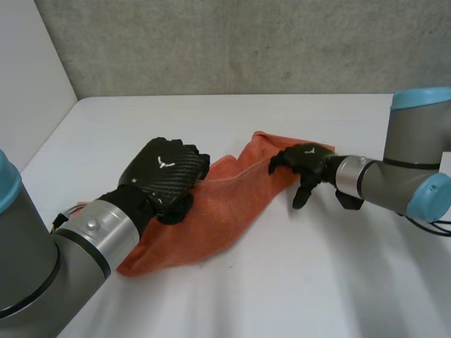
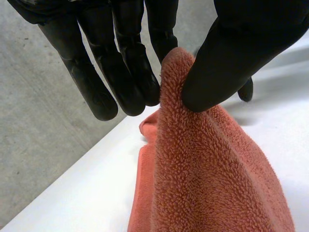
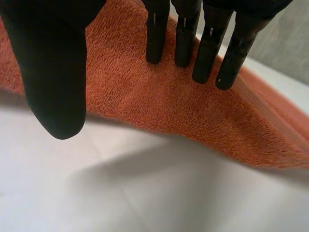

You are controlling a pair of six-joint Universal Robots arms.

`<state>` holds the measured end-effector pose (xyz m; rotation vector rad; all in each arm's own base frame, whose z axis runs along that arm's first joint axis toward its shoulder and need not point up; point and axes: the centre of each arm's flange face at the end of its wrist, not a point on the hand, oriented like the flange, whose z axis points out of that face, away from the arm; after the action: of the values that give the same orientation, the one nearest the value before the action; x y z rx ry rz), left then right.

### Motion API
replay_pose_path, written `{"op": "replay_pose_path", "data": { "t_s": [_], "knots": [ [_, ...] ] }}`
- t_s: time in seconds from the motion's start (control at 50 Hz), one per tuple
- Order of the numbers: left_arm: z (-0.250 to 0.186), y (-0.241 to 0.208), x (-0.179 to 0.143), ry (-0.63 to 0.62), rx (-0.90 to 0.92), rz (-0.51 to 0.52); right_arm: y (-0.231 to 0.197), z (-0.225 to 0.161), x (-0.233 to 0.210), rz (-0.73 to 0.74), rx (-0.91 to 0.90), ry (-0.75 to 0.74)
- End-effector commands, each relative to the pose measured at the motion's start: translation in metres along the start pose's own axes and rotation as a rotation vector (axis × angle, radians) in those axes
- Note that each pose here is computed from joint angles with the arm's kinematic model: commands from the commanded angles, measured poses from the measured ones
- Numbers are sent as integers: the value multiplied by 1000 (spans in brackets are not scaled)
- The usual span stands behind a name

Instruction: Fold the laundry

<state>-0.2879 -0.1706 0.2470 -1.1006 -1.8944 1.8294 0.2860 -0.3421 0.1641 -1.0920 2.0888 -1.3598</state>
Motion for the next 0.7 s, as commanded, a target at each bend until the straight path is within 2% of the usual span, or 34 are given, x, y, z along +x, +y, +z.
{"op": "replay_pose_path", "data": {
  "t_s": [0.02,0.34,0.56,0.7],
  "knots": [
    [-7,-12,-4,-15,32,7,-30,-16,3,-22,74,25],
    [-8,-12,-11,-40,35,4,-32,-13,8,-18,73,47],
    [-1,2,-14,-43,-12,-7,-47,-53,27,-6,71,103],
    [-2,0,-13,-40,-6,-5,-33,-38,33,12,53,102]
  ]
}}
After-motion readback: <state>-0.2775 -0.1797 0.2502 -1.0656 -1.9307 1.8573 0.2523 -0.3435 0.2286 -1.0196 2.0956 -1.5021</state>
